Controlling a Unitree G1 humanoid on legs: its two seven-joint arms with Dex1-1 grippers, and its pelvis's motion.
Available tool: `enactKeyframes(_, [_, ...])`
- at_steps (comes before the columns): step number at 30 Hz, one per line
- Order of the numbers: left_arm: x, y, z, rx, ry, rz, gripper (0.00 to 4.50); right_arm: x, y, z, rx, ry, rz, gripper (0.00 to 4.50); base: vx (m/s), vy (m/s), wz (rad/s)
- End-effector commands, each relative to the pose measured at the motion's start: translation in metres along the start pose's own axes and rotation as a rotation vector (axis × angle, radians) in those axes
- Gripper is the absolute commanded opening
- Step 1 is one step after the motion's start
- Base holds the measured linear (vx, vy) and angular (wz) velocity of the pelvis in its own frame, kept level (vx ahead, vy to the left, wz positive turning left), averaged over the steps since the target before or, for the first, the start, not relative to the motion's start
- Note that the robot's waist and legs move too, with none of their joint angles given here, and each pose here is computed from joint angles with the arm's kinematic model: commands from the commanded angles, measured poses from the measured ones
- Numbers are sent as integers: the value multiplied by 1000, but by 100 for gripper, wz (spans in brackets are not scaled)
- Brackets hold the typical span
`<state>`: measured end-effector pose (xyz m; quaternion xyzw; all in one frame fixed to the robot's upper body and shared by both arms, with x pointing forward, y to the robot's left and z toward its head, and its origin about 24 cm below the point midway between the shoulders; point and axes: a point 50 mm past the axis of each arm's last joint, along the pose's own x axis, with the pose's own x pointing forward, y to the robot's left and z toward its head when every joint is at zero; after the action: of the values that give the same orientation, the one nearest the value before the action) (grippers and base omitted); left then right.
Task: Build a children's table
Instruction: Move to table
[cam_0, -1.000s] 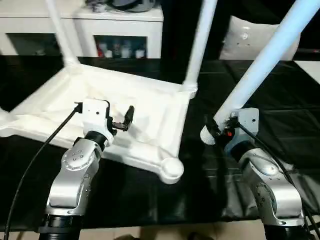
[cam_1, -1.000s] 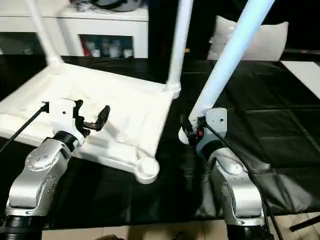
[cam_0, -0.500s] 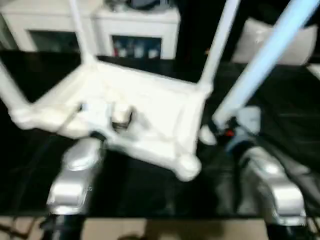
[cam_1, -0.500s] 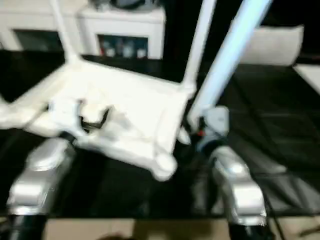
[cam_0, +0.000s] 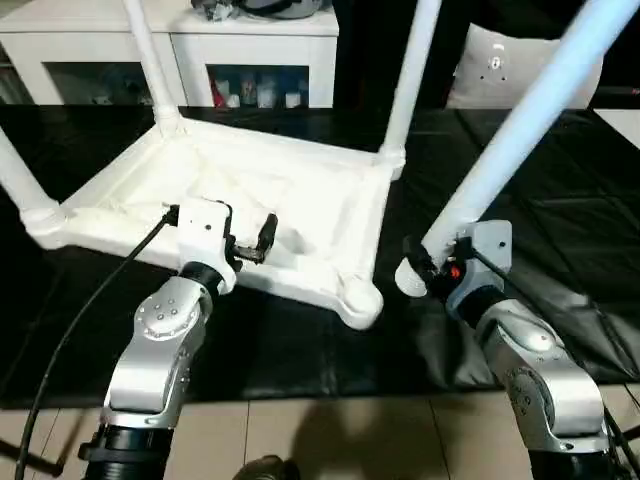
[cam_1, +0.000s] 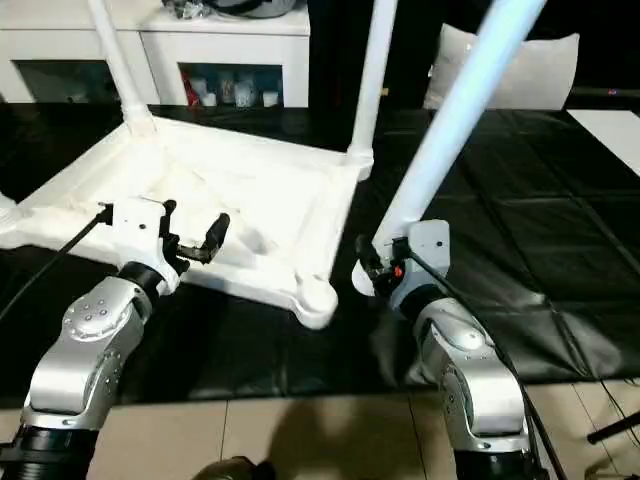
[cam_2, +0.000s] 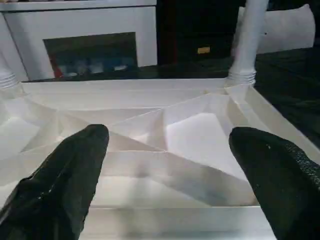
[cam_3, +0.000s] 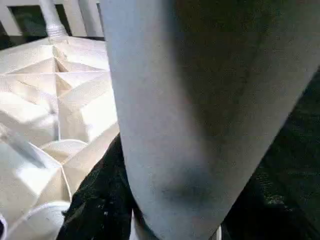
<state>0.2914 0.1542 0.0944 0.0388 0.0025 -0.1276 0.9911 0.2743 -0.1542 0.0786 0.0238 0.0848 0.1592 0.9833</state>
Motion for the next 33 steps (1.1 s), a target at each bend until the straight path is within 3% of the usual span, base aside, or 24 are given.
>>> enactKeyframes(1, [0, 1, -1, -2, 2, 15, 450, 0, -2, 5, -25, -22, -24, 188, 0, 0, 0])
enactKeyframes(4, [-1, 0, 0, -8, -5, 13, 450, 1, -4, 6, 27, -28, -26, 188, 0, 0, 0])
enactKeyframes(13, [-1, -1, 2, -13, -19, 0, 450, 0, 2, 5, -26, -37, 10, 188, 0, 0, 0])
enactKeyframes(23, [-1, -3, 1, -7, -15, -13, 450, -1, 2, 1, -118, 15, 37, 188, 50, 9, 3])
enactKeyframes(27, [-1, -4, 1, -3, -12, -14, 450, -1, -2, 2, -34, -30, 10, 188, 149, 42, 32])
enactKeyframes(33, [-1, -9, 1, -8, -24, -35, 450, -2, -6, 2, -62, -25, -6, 188, 98, 13, 12])
